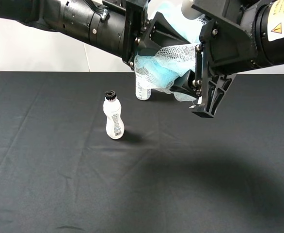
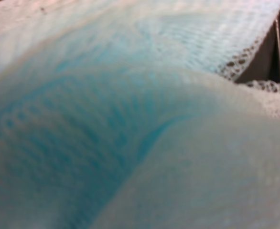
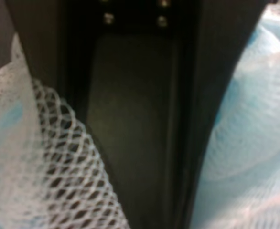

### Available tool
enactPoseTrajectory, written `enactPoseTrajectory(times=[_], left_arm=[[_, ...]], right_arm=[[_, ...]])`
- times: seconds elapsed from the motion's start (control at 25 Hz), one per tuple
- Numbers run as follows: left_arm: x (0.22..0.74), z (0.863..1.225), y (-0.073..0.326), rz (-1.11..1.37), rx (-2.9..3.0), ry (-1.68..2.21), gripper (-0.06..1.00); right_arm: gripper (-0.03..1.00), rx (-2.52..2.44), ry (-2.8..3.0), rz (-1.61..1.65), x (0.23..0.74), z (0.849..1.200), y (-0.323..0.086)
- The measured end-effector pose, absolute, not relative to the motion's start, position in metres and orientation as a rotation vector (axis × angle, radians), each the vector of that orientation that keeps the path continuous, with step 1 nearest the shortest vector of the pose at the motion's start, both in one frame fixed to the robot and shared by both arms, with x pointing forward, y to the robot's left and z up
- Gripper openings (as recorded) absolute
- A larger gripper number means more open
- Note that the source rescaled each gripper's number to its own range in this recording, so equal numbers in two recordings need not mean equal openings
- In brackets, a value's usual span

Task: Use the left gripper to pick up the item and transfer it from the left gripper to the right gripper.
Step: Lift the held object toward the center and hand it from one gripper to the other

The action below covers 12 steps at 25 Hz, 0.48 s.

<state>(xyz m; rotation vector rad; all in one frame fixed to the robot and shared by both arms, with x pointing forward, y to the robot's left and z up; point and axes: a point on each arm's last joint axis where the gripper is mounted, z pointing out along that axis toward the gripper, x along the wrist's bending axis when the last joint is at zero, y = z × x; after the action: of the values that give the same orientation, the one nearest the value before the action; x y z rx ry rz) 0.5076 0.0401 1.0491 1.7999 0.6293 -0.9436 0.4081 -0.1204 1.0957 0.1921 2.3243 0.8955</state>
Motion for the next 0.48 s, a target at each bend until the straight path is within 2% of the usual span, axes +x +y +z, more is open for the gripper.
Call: enactPoseTrajectory(times=[0.08, 0.16, 0.24, 0.28, 0.36, 0.48], left_arm=[[0.5075, 1.0489, 0.0402, -0.943, 1.803, 0.630, 0.02], [0.5069, 1.0487, 0.0407, -0.939, 1.816, 0.625, 0.24], [0.5062, 1.0461, 0.0414, -0.928, 1.850, 0.622, 0.54], [0.5069, 1.0453, 0.0422, -0.920, 1.857, 0.628, 0.64], [0.5083, 1.0443, 0.0428, -0.906, 1.864, 0.639, 0.74], [0.5085, 1.0437, 0.0429, -0.901, 1.869, 0.640, 0.79]], right_arm=[[0.71, 0.192, 2.324, 0.895, 0.4081, 1.0957, -0.1204], [0.70, 0.198, 2.336, 0.887, 0.4078, 1.0937, -0.1208], [0.69, 0.208, 2.344, 0.889, 0.4072, 1.0928, -0.1210], [0.64, 0.209, 2.347, 0.887, 0.4072, 1.0926, -0.1211], [0.55, 0.210, 2.347, 0.888, 0.4071, 1.0926, -0.1211], [0.55, 0.212, 2.350, 0.886, 0.4070, 1.0923, -0.1212]])
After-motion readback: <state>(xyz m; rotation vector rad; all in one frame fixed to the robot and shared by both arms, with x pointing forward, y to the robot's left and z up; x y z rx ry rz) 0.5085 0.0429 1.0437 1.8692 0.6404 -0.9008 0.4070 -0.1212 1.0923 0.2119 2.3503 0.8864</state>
